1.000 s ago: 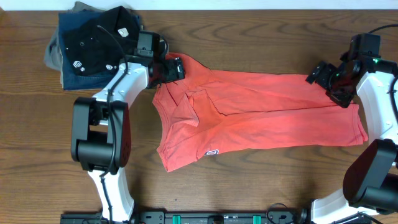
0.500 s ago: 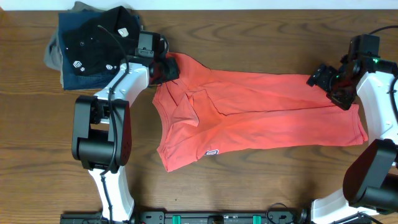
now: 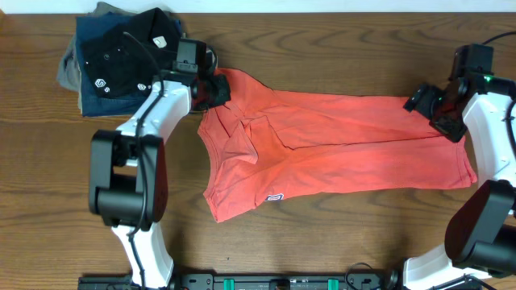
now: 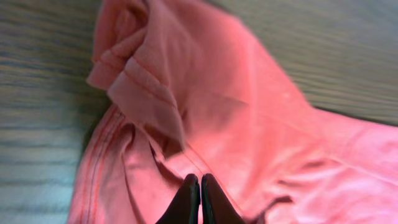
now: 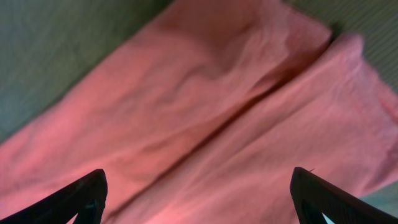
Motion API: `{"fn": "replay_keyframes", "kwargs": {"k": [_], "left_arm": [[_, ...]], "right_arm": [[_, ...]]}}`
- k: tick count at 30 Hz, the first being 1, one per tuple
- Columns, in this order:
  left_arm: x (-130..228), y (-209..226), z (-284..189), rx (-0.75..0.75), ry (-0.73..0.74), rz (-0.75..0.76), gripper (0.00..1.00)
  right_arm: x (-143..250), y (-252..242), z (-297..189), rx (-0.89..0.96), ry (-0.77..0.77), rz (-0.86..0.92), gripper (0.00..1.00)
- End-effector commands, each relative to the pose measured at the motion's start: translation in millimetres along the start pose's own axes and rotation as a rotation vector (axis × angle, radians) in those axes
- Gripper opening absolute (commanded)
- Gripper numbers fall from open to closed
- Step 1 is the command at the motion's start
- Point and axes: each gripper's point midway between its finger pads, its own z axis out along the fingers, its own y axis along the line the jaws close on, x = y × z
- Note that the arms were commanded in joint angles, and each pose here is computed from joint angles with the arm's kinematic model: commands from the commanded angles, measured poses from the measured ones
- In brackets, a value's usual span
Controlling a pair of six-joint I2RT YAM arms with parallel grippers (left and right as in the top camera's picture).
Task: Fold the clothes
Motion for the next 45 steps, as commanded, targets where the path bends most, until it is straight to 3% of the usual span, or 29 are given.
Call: {"fn": "replay_keyframes", "kwargs": {"k": [1,12,13,14,15,18,31,36,45], "left_arm": [[-15.7,-17.5,-36.2,0.031,-0.064,0.025,0.07],[2.1,-12.9,-44.9,0.005,-0.004,0.005,0.06],[1.8,-11.0,-44.3,-0.004,-0.006,0.004,0.17],[1.4,-7.6,-42.8,-0.021,-0.008,-0.001,0.45],[0.4,-5.4,-41.6,-0.032,-0.013,-0.004,0.63],[-1.8,-2.1,-31.7,-0.036,-0.017,-0.008,0.78],[-12.3,6.4,9.4,-0.023,-0.049,0.003,0.79],[-16.0,3.5,9.5,-0.013,-0.064,0.008,0.71],[-11.0,3.1,21.0,-0.016,-0.05,0.01,0.72]], "right_arm": [[-20.2,-17.3,-1.6,0.044,-0.063,0.065,0.92],[-30.1,-29.5,-2.0,0.047,-0.084,0.101,0.91],[-29.3,-28.5,-1.9,0.042,-0.08,0.1,0.91],[-28.0,-27.2,-1.7,0.034,-0.073,0.1,0.91],[-27.2,-25.1,-1.6,0.023,-0.068,0.099,0.91],[-25.1,-19.8,-1.4,-0.007,-0.054,0.099,0.91],[-17.8,-19.4,-1.1,-0.011,-0.023,0.097,0.91],[-17.5,-18.5,-1.0,-0.012,-0.022,0.095,0.91],[-13.9,-12.9,-1.0,-0.014,-0.016,0.079,0.91]]}}
